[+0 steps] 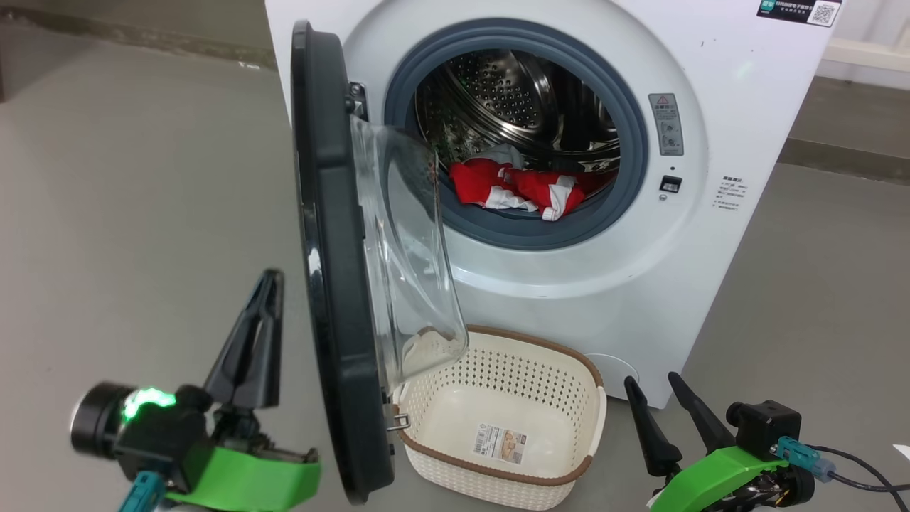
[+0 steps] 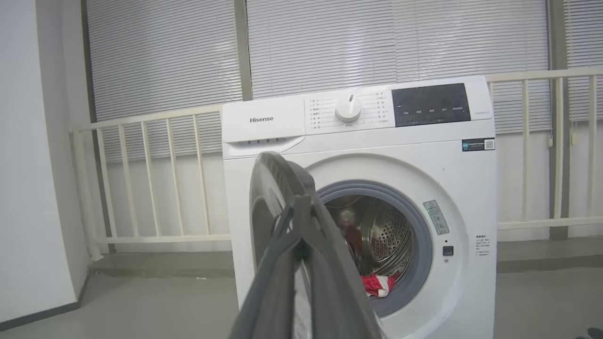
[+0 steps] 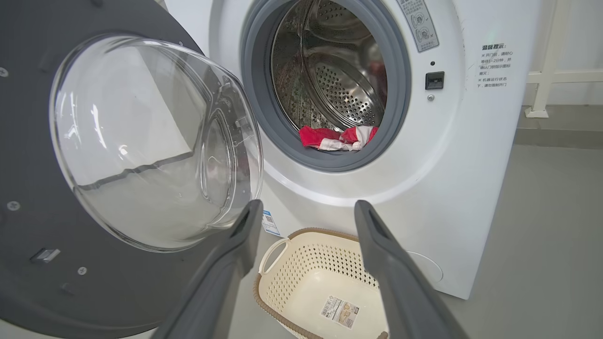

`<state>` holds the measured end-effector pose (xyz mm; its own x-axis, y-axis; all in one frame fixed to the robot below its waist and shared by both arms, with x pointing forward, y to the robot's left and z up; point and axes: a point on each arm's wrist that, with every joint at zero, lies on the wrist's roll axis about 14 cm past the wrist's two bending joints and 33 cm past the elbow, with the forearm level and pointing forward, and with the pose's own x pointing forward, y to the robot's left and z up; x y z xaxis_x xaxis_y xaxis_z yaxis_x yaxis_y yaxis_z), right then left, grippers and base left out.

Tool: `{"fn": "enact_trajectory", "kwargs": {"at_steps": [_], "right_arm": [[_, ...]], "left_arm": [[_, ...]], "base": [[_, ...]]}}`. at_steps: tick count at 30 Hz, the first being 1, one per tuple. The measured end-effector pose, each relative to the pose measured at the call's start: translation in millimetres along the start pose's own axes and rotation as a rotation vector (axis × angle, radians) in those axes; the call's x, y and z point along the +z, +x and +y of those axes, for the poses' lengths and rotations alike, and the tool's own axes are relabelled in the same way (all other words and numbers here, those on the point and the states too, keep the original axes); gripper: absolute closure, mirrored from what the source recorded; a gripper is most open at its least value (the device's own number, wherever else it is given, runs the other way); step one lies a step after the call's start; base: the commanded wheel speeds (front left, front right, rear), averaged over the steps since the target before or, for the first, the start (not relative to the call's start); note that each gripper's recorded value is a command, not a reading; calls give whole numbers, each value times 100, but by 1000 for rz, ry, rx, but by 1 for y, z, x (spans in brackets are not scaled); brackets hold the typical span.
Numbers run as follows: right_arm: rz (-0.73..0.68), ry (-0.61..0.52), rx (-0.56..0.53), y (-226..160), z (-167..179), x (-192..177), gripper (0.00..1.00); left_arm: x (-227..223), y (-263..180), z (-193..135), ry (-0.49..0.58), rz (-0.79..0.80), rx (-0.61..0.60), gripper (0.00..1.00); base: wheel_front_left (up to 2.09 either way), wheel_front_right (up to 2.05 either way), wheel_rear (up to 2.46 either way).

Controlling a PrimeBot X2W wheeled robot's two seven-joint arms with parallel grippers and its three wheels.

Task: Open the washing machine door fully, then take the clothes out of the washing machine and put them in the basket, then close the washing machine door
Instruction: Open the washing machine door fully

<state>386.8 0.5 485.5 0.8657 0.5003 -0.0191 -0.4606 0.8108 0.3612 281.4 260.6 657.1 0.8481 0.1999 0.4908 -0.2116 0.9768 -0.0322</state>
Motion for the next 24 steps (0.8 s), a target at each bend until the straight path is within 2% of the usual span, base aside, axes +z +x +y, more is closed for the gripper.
{"fn": "enact_trajectory", "kwargs": {"at_steps": [4,8,16,24], "right_arm": [[-2,1,-9,-2,-3,1,0],[-7,3,-20,-2,-7,2,0],[-6,12,-43,-4,-15,1,0],[-6,18,-51,-5,-18,0,0]], "left_arm": [[26,15,-28,-18,-77,-82,100],[23,16,-65,-83,-49,-177,100],[-26,7,-103,-172,135,-248,100],[-80,-15,-109,-162,318,-234,100]], "base": [[0,0,0],[0,0,0],[0,0,0],[0,0,0]]}}
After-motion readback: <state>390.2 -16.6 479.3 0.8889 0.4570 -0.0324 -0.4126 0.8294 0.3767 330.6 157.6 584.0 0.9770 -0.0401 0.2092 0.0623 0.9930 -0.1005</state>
